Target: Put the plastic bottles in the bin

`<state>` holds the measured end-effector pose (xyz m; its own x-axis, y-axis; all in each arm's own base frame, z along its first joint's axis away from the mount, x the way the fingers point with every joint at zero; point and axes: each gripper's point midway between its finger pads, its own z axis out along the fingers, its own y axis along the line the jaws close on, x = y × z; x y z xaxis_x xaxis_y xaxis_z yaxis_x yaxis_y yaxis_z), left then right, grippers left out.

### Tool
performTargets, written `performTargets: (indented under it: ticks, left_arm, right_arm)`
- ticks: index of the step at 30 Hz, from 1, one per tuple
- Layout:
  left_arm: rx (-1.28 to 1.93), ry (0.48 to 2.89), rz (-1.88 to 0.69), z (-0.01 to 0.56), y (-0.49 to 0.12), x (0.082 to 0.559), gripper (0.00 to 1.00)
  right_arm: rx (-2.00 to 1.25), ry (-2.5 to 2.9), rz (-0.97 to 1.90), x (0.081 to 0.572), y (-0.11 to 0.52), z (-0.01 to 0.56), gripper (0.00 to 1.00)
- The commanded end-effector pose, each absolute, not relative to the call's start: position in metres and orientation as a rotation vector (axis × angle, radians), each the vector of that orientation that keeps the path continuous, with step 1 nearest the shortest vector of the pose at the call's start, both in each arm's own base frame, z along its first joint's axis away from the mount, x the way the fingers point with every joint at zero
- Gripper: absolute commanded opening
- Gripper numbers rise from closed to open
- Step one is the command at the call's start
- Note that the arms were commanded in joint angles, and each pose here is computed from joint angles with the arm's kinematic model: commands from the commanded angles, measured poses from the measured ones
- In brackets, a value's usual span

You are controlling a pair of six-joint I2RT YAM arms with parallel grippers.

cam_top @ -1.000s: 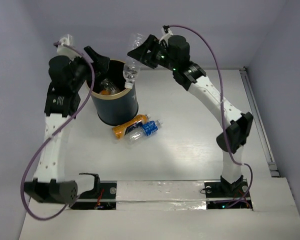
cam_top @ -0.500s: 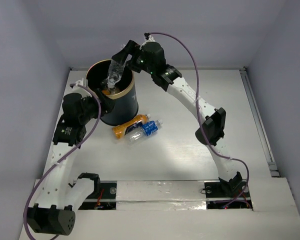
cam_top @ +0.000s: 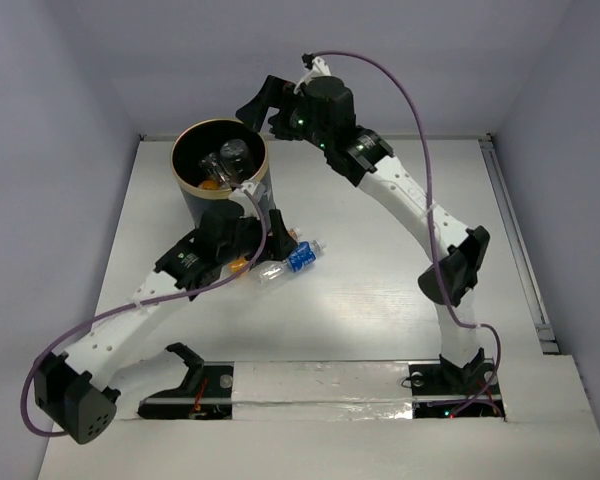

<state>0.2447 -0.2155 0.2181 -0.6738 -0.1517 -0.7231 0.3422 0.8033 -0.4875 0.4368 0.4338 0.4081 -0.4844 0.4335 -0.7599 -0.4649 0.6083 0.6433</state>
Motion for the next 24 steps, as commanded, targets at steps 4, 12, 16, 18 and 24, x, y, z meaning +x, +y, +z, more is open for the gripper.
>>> performTargets:
  ticks: [4,12,16,18,24]
  left_arm:
    - [0.110,2.178,-0.704,0.207,-0.218,0.255,0.75]
    - [0.193,2.206,-0.723,0.195,-0.229,0.249,0.80]
    - [0.308,2.287,-0.609,0.174,-0.235,0.246,0.81]
    - [0.353,2.331,-0.577,0.159,-0.239,0.246,0.83]
    - [0.430,2.392,-0.498,0.140,-0.244,0.253,0.85]
  right_arm:
    - [-0.183,1.746,1.067,0.404,0.418,0.438,1.00]
    - [-0.184,1.764,1.053,0.397,0.410,0.435,0.67]
    - [-0.157,1.677,1.049,0.366,0.368,0.468,0.00]
    - [-0.158,1.732,1.015,0.355,0.356,0.434,0.00]
    - [-0.096,1.776,0.995,0.304,0.292,0.380,0.35]
